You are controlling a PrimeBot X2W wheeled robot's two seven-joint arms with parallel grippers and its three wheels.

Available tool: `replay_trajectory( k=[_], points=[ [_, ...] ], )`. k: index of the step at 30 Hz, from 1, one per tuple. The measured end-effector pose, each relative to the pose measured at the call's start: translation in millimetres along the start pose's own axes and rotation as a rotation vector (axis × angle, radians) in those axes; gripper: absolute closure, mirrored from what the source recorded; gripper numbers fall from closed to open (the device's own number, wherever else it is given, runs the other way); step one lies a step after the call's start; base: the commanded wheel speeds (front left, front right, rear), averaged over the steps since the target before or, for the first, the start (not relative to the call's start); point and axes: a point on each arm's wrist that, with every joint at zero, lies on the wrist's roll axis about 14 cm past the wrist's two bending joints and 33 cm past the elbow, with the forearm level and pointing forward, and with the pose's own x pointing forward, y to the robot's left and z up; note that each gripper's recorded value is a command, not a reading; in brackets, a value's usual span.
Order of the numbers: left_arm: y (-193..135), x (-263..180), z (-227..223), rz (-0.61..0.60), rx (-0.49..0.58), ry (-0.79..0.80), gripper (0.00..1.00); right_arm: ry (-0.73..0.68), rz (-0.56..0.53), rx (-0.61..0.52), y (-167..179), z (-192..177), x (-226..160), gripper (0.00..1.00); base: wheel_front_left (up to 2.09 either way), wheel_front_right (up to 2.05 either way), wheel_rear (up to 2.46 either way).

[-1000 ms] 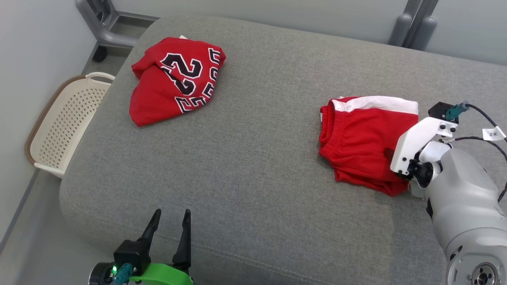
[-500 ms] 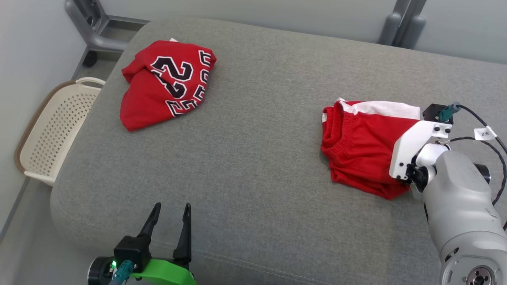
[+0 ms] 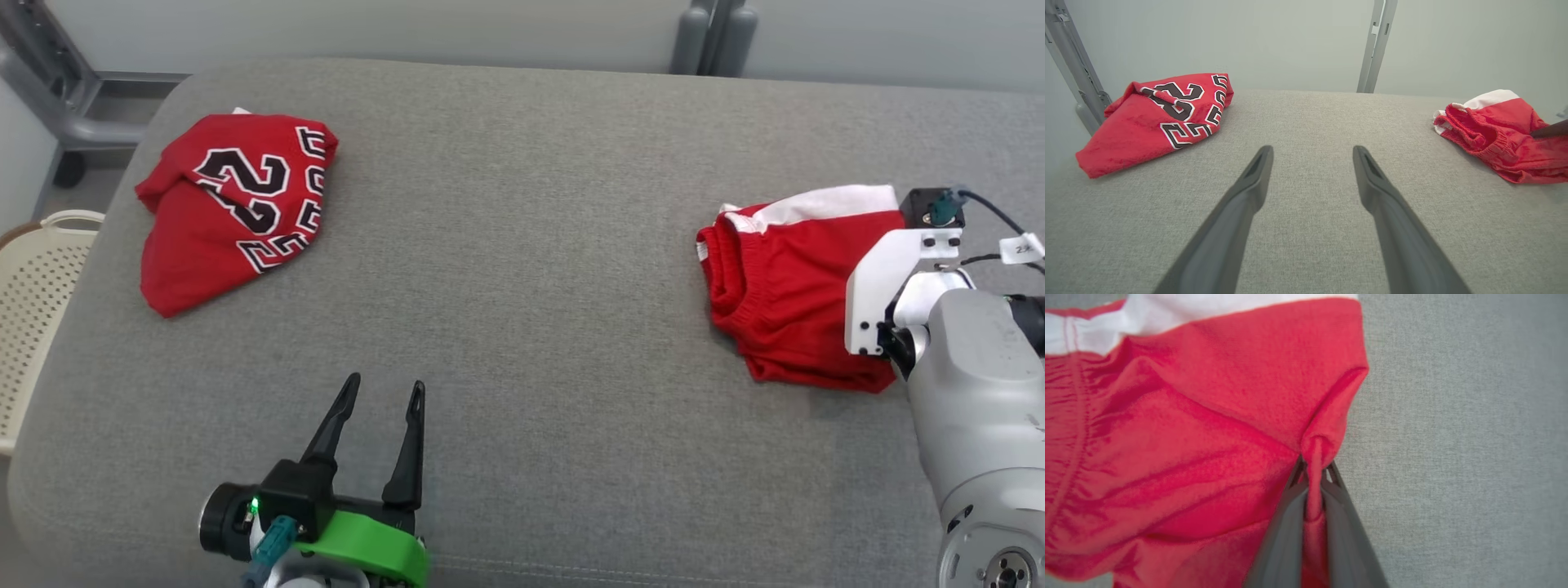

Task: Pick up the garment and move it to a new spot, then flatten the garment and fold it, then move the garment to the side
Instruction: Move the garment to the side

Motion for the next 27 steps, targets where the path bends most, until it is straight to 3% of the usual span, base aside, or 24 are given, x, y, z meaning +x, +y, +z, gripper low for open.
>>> replay_trajectory(
  k=[17,27],
  points=[
    [-89.8,74.9,-6.4,-0.336,-0.026,-0.033,0.00,0.008,-0.297,-0.134,-156.3,6.8,28.7,1.00,0.00,0.00,0.00],
    [-114.8,95.7,-24.8,-0.433,-0.070,-0.025,0.00,0.103,-0.406,-0.204,-219.9,-25.2,44.8,1.00,0.00,0.00,0.00]
  ],
)
